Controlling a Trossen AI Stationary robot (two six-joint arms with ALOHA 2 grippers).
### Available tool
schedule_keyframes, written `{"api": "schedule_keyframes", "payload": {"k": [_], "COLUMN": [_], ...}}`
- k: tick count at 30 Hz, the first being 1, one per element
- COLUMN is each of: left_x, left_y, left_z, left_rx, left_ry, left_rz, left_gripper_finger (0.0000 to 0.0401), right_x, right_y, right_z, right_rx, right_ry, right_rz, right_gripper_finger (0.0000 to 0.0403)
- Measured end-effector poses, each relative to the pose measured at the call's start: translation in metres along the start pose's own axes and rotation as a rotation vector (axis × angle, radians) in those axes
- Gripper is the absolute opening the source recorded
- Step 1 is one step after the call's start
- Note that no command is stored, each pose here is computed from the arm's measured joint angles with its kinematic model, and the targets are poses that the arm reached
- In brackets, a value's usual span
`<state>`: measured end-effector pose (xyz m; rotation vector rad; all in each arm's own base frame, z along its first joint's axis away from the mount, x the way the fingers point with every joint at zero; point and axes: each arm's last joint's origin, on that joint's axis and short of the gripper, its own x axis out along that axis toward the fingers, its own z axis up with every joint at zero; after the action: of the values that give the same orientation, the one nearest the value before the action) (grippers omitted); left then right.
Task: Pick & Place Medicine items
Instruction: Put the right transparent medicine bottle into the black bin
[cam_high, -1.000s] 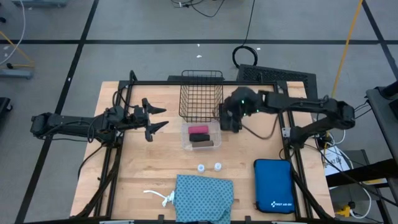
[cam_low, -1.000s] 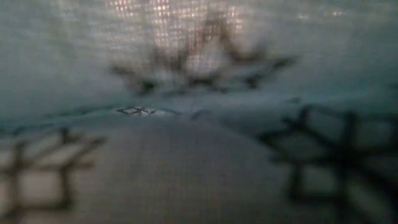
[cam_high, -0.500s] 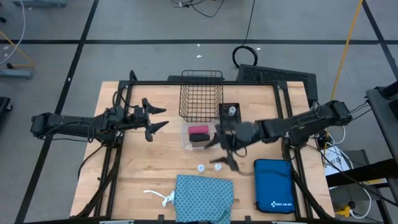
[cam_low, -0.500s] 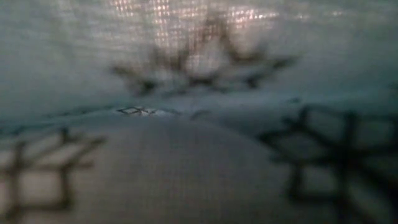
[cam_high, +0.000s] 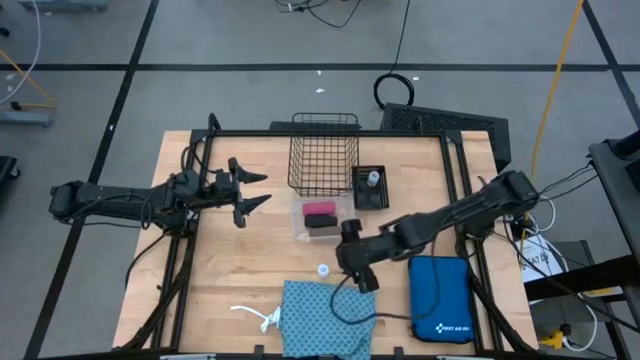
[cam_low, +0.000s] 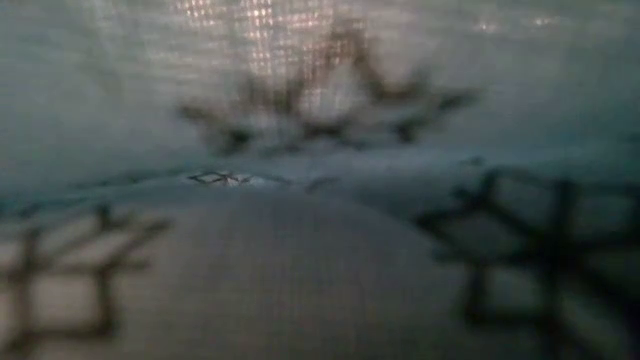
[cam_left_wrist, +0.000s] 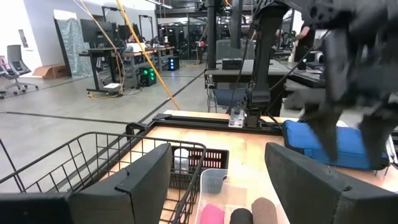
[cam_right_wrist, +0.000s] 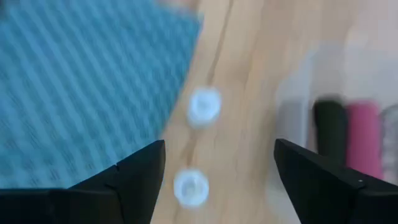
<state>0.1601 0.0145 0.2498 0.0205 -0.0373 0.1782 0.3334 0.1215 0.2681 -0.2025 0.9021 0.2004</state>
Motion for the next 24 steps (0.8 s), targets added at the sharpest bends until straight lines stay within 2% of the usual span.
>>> {"api": "schedule_keyframes", "payload": {"k": [4, 9, 24], "left_x": [0.0, 0.0, 0.0], "left_y": [0.0, 0.0, 0.0], "left_z": [0.0, 0.0, 0.0], "left_rx": [0.0, 0.0, 0.0], "left_ry": [0.0, 0.0, 0.0], "left_rz": [0.0, 0.0, 0.0], "left_gripper_finger": [0.0269, 0.0269, 0.0269], "right_x": [0.024, 0.045, 0.063], "right_y": [0.003, 0.005, 0.008], "right_z": [-0.013, -0.023, -0.036], "right_rx": [-0.021, -0.05, -0.044], "right_ry": [0.139, 0.238, 0.278], "right_rz": [-0.003, -0.003, 0.02], "right_gripper_finger": [0.0287, 0.029, 0.0283]}}
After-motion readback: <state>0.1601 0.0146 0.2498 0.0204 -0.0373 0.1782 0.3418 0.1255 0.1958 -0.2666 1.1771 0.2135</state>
